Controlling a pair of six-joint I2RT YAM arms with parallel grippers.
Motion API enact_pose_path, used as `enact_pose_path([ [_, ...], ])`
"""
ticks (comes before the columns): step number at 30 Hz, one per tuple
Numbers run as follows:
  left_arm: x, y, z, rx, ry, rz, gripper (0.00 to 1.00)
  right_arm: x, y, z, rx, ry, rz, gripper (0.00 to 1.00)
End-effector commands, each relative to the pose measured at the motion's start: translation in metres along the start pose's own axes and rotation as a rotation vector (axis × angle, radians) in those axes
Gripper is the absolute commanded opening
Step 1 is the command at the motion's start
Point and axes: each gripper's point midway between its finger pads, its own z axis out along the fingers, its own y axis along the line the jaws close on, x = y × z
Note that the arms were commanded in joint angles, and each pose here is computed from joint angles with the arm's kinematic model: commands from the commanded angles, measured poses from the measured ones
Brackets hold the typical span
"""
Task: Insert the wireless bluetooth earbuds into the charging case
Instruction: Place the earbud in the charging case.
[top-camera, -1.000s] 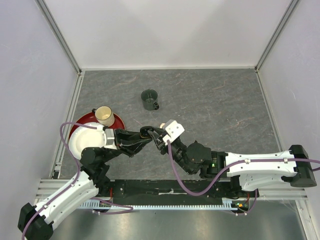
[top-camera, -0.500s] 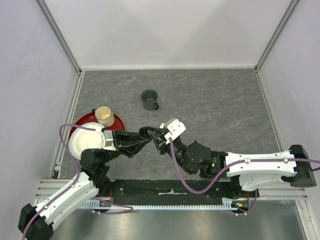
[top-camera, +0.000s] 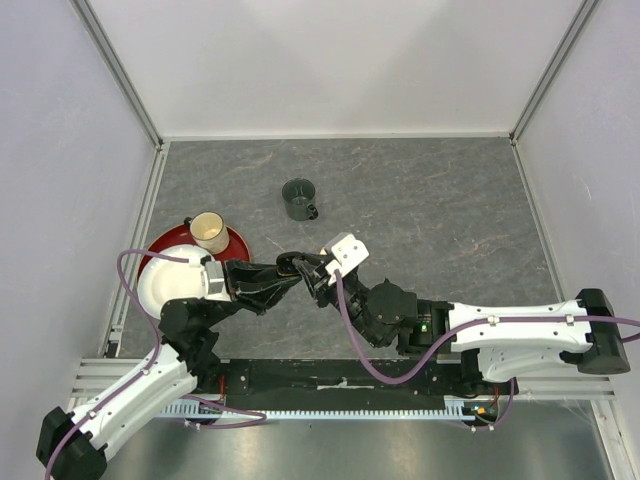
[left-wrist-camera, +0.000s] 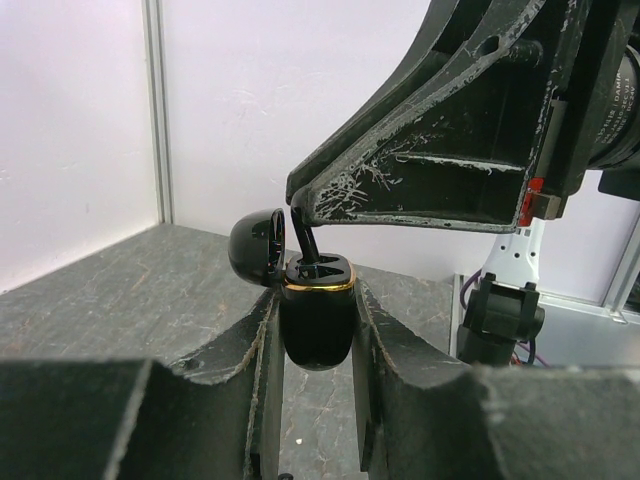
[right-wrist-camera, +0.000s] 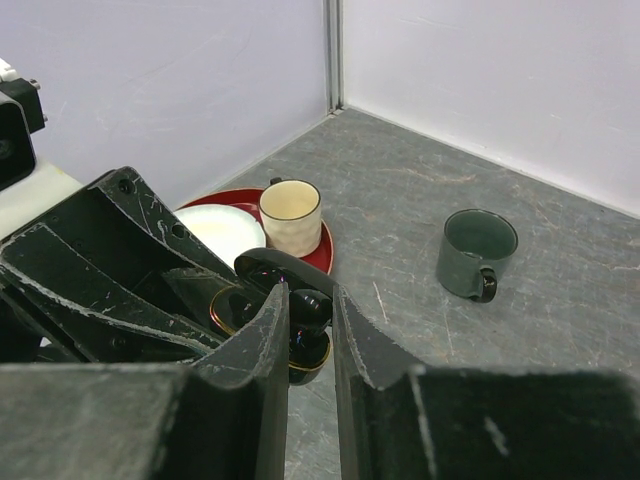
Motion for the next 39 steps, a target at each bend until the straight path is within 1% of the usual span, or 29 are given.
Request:
enact_pose_path([
  [1, -0.038, -0.004, 0.005, 0.01, -0.137, 0.095, 0.02, 0.009, 0.0, 0.003, 0.004, 0.046, -0.084, 0.0],
  [8, -0.037, 0.0, 0.004, -0.012, -0.138, 0.094, 0.02, 0.01, 0.001, 0.005, 0.007, 0.067, -0.143, 0.0],
  [13, -0.039, 0.005, 0.004, -0.037, -0.146, 0.093, 0.02, 0.008, 0.005, 0.003, -0.007, 0.058, -0.157, 0.0],
  [20, -0.039, 0.008, 0.005, -0.053, -0.146, 0.085, 0.02, 0.006, 0.009, 0.001, -0.036, 0.043, -0.15, 0.0],
  [29, -0.041, 0.008, 0.005, -0.056, -0.151, 0.081, 0.02, 0.011, 0.014, 0.001, -0.064, 0.058, -0.156, 0.0],
  [39, -0.04, 0.004, 0.006, -0.032, -0.144, 0.085, 0.02, 0.014, 0.015, 0.004, -0.046, 0.063, -0.139, 0.01],
])
